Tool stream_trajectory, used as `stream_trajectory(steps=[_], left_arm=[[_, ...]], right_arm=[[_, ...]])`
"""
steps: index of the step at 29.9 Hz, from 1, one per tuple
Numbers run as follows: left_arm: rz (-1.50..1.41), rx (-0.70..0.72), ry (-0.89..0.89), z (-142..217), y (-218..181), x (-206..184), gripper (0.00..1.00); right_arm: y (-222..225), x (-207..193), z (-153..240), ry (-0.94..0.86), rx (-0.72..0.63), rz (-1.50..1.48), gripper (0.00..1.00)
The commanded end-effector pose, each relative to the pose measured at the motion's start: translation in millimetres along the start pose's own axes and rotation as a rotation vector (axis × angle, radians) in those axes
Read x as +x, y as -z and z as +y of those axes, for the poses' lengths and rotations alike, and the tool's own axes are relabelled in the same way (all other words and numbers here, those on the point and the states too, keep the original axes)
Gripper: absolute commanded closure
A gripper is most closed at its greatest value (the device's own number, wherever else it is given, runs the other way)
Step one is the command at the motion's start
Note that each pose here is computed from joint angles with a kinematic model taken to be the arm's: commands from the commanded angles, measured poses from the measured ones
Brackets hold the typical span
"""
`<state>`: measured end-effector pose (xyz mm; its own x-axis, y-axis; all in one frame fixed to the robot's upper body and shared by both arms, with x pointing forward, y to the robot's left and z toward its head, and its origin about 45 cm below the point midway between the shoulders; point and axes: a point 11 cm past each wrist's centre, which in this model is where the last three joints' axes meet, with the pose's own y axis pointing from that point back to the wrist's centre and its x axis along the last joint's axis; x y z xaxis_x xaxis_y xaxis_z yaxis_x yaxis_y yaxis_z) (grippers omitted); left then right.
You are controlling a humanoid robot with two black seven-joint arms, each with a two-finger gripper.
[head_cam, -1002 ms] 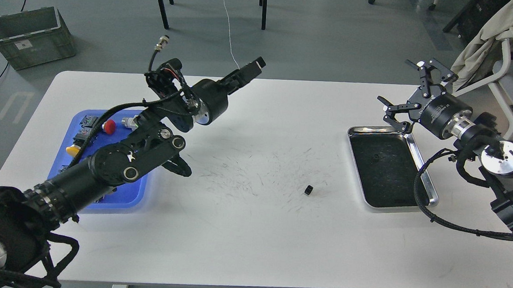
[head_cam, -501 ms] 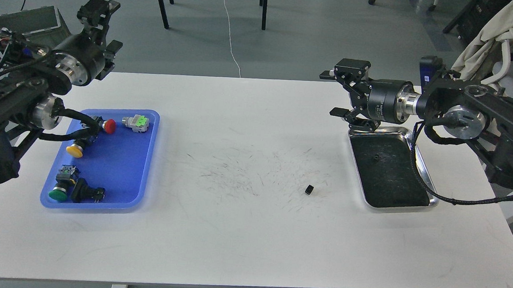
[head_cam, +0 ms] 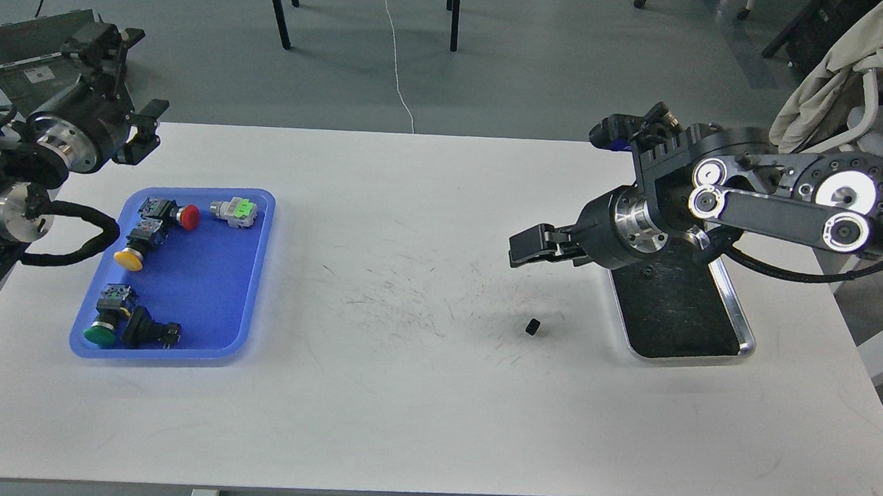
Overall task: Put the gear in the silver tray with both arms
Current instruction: 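Reach the right gripper down toward the gear on the table, then close the right gripper on the gear and lift it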
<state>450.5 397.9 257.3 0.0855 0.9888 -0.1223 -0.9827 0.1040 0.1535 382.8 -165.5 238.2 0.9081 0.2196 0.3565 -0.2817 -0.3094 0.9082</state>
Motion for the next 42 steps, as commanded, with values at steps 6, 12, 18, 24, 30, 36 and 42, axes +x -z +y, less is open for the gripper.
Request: stream_trajectory(steps=[6,12,18,24,30,36,42], left_arm=[[0.009,-0.018,-0.009,1,-2,4,0.03],[0.009,-0.018,-0.017,4,3,7,0.03],[0.008,-0.024,-0.022,6,5,10,0.03],[0.007,-0.024,-0.022,6,5,10,0.03],[0.007,-0.024,-0.033,6,5,11,0.03],[0.004,-0.024,-0.036,7,5,12,0.03],[0.005,-0.023,-0.034,6,5,11,0.03]], right_arm=[[25,-14,-30,0.073,-0.035,0.115,0.03],[34,-19,-49,0.1,-0.056,0.151,0.04],[25,-24,-63,0.117,-0.1,0.158,0.07],[20,-29,-66,0.126,-0.104,0.144,0.11],[19,-33,-69,0.136,-0.103,0.138,0.19],[15,-36,-73,0.139,-0.105,0.123,0.25],[13,-36,-75,0.139,-0.107,0.113,0.37]])
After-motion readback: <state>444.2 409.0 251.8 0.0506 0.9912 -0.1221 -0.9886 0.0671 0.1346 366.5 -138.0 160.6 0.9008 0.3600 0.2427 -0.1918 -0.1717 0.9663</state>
